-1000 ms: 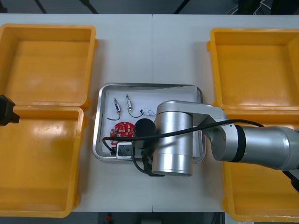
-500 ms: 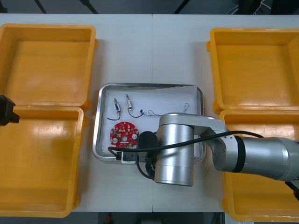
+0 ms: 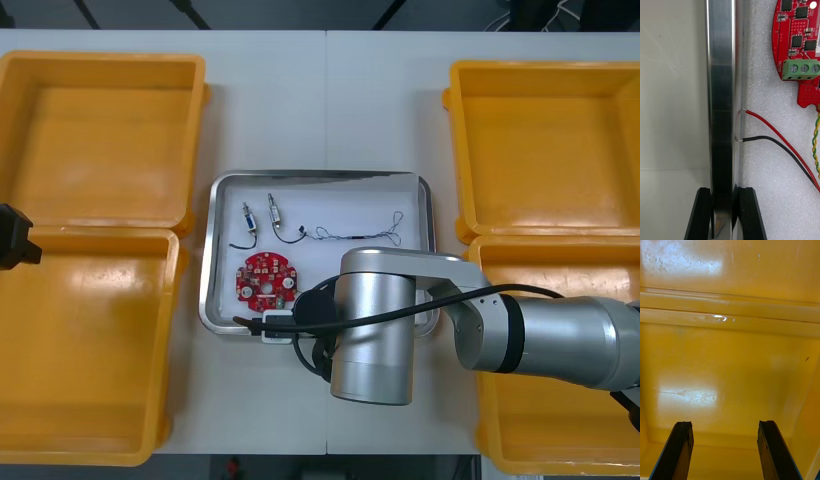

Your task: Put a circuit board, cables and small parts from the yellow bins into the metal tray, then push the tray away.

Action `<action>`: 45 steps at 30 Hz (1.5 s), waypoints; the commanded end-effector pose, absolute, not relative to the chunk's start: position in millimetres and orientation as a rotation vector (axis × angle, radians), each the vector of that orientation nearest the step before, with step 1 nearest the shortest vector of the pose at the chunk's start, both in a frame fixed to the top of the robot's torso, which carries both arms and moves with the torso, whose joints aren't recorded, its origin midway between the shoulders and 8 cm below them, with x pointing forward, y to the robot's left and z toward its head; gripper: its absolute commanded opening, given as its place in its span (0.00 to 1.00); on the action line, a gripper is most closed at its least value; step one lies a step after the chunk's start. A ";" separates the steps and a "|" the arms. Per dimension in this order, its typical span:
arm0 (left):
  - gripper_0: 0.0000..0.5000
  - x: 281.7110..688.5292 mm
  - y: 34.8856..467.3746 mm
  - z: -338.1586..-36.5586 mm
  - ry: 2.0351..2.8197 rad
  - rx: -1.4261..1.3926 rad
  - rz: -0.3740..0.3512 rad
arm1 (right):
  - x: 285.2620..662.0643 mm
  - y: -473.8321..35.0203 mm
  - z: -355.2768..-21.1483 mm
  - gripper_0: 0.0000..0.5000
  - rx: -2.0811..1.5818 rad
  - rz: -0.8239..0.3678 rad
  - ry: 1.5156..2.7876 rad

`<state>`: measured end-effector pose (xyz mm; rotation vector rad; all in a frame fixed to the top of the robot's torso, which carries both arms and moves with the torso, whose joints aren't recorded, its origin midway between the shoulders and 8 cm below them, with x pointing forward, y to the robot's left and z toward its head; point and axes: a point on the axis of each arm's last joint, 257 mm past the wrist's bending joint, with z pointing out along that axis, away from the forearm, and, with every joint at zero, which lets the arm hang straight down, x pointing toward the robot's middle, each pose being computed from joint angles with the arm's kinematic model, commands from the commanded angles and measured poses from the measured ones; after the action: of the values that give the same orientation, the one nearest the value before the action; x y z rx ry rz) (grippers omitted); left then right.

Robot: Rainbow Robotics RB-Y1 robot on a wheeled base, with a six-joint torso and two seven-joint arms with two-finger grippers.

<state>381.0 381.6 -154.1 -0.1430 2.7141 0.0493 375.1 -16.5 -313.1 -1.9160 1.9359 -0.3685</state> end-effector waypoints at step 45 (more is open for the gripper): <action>1.00 383.8 393.3 -136.6 2.678 -0.041 0.132 | 539.4 -8.8 -180.0 0.00 -1.735 -0.561 1.767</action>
<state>381.0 381.5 -153.9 -0.1420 2.7136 0.0499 520.2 -14.2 -205.6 -1.6865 1.8865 -0.4886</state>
